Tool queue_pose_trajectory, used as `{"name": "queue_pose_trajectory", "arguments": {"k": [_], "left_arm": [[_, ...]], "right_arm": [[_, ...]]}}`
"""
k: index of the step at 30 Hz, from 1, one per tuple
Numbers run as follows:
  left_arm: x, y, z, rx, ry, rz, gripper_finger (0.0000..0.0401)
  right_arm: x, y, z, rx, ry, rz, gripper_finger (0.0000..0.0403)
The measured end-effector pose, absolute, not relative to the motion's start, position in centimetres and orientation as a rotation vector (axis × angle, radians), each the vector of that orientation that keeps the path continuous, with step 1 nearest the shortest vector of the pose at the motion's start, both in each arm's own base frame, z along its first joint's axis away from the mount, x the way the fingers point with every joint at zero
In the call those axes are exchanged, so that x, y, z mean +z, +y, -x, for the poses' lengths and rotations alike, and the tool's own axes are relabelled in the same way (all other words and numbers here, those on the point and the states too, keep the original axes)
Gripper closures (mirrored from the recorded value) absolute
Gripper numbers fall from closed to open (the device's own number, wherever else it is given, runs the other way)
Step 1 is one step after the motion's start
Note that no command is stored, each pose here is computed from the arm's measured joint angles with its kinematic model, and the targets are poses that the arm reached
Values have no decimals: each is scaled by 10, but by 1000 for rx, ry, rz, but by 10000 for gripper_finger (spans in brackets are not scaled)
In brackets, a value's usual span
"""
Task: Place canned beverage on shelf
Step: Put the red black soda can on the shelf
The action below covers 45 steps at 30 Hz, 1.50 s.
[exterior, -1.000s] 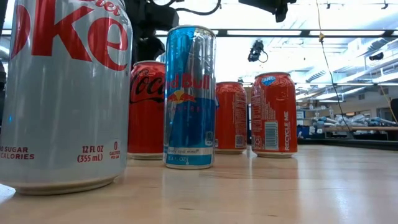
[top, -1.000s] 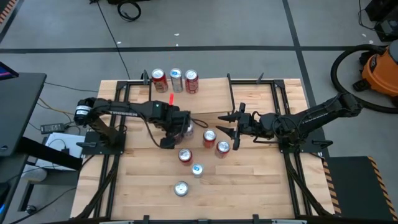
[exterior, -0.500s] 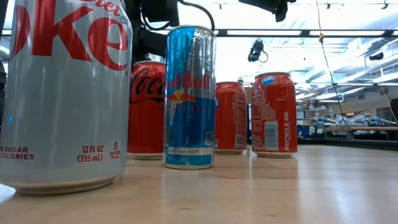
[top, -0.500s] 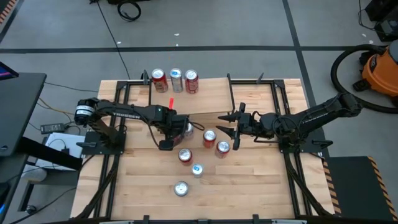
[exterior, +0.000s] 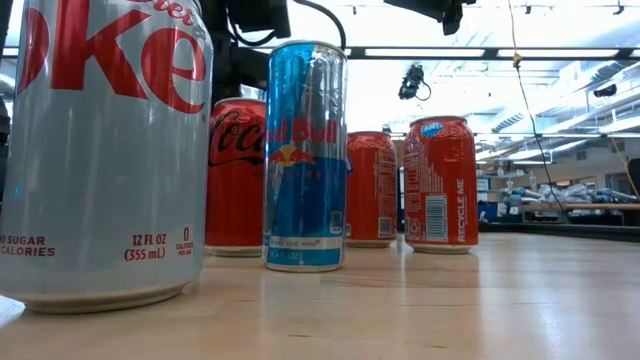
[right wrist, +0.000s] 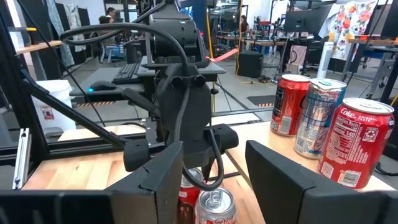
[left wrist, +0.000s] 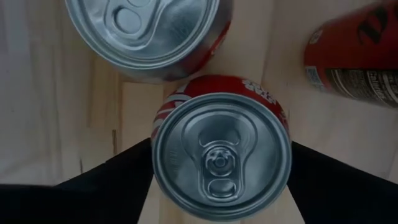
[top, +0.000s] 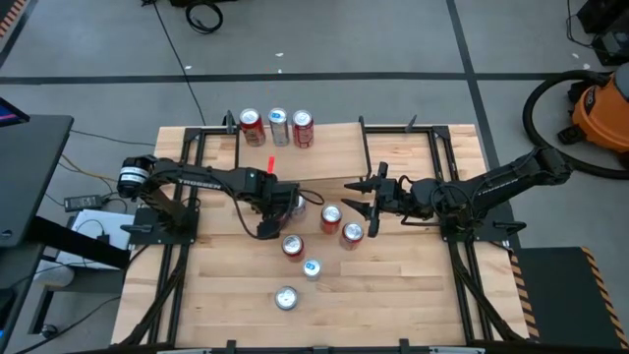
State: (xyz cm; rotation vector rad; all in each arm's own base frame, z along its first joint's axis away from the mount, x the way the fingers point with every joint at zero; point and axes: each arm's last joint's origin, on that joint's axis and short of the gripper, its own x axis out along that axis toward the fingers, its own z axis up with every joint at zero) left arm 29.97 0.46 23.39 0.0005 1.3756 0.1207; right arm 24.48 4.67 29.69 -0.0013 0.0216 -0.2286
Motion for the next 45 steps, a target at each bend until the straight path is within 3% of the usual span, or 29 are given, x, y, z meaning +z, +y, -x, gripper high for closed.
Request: {"name": "queue_pose_trajectory", "arguments": {"k": [5,9,12,28,45], "left_arm": [[234,5,-299,220,1366,115,95],[234,4,-297,363,1359,275,88],[234,1,-297,387,1356,281,80],[236,1,-299,217,1375,89,4],[255,-9,-299,-258,1399,-479,1]], "right_arm": [[297,47,-245,-229,22,1,218],[297,47,-245,-229,22,5,218],[298,46,-245,-231,16,14,218],[298,44,-245,-240,9,22,218],[298,44,-245,-240,10,21,218]]}}
